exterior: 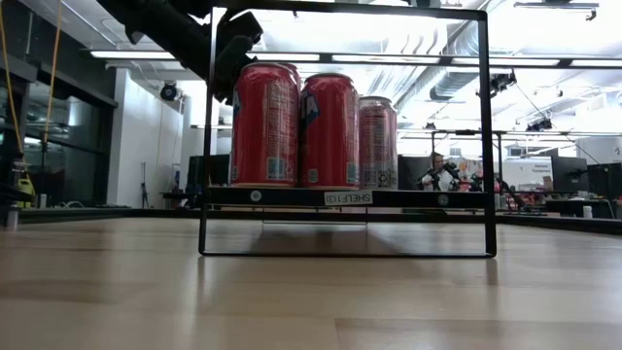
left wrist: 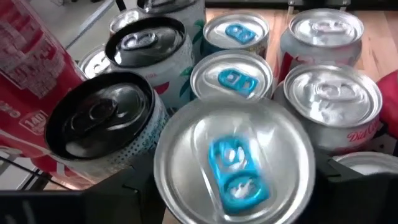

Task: Place canned beverage on shelf
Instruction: Put the blue soda can on the shelf aligned with the other blue soda can

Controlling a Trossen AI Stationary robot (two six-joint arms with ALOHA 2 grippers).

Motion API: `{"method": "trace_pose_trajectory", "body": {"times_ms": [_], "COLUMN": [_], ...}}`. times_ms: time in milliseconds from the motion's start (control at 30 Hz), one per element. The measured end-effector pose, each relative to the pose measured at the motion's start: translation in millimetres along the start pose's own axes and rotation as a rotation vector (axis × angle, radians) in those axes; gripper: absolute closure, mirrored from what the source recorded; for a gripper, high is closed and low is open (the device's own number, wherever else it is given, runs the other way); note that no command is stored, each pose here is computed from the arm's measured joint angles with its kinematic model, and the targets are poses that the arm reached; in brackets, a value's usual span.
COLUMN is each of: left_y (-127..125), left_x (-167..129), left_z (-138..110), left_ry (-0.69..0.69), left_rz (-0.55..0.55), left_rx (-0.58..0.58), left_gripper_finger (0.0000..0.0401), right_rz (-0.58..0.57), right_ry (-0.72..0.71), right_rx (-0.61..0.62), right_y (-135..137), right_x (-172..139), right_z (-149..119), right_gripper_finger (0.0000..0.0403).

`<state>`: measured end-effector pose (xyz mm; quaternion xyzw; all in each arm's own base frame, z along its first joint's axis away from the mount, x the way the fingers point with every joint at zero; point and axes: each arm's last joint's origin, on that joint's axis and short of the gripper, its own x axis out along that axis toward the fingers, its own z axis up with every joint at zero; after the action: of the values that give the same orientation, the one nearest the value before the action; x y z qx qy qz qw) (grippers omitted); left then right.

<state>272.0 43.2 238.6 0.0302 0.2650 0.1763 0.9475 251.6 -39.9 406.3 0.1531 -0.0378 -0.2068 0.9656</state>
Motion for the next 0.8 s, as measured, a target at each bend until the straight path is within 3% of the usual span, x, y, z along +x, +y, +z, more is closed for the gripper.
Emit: {"method": "trace_pose_trajectory", "body": {"times_ms": [333, 600, 800], "left_y": [0.2, 1.5, 7.4], "left_x": [-0.1, -2.9, -24.9], "left_z": [2.4, 8.3, 34.3], "left_ry": [-0.022, -0.054, -0.101], "left_rz": [0.005, 0.022, 0.038], "left_rx": [-0.007, 0.000, 0.001], "left_gripper_finger": [0.0126, 0.0121, 0.0121], "right_rz": [0.000, 0.000, 0.000], "right_ry": [0.000, 0.000, 0.000], "right_rx": [0.000, 0.003, 0.002], "right_y": [0.0, 0.0, 0.0], "right_x": [0.0, 0.0, 0.0], "right_z": [0.0, 0.0, 0.0], "right_gripper_finger": [0.0043, 0.0043, 0.0043]}}
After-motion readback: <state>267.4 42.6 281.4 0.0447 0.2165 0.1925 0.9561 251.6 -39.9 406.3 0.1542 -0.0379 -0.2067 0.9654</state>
